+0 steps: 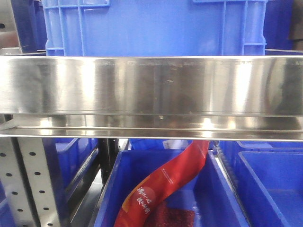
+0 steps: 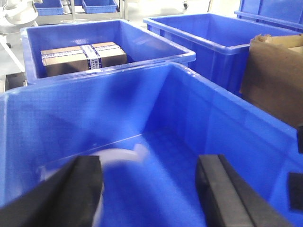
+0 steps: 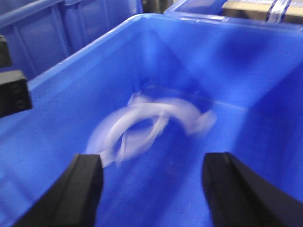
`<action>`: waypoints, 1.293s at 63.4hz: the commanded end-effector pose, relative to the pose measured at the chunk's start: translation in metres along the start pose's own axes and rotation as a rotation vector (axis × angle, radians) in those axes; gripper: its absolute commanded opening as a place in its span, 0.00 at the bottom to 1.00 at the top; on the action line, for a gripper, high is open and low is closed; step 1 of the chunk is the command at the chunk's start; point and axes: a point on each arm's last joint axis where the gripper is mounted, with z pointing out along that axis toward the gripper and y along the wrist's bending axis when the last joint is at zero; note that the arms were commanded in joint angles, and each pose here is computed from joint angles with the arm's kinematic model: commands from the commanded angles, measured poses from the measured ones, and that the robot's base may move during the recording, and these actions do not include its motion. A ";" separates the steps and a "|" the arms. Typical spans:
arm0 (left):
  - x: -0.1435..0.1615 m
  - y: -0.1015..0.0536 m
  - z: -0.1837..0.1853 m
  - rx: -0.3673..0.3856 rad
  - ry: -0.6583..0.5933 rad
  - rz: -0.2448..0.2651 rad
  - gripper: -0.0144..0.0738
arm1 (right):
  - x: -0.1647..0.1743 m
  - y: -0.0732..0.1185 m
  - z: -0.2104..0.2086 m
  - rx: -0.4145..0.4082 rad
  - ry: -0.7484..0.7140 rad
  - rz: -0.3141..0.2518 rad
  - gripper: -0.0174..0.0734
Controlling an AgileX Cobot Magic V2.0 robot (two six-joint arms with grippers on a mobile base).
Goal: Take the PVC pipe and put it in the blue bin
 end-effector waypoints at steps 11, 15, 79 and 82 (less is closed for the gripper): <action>-0.020 -0.002 -0.025 -0.008 -0.079 0.022 0.04 | -0.011 0.003 -0.012 -0.008 -0.065 -0.008 0.07; -0.018 -0.001 -0.024 -0.016 -0.064 0.042 0.04 | -0.010 0.002 -0.009 -0.007 -0.065 -0.007 0.01; 0.095 -0.004 -0.176 -0.032 -0.251 -0.046 0.04 | 0.107 -0.009 -0.129 0.054 -0.323 -0.058 0.01; 0.099 -0.004 -0.181 -0.032 -0.261 -0.046 0.04 | 0.111 -0.009 -0.134 0.053 -0.329 -0.059 0.01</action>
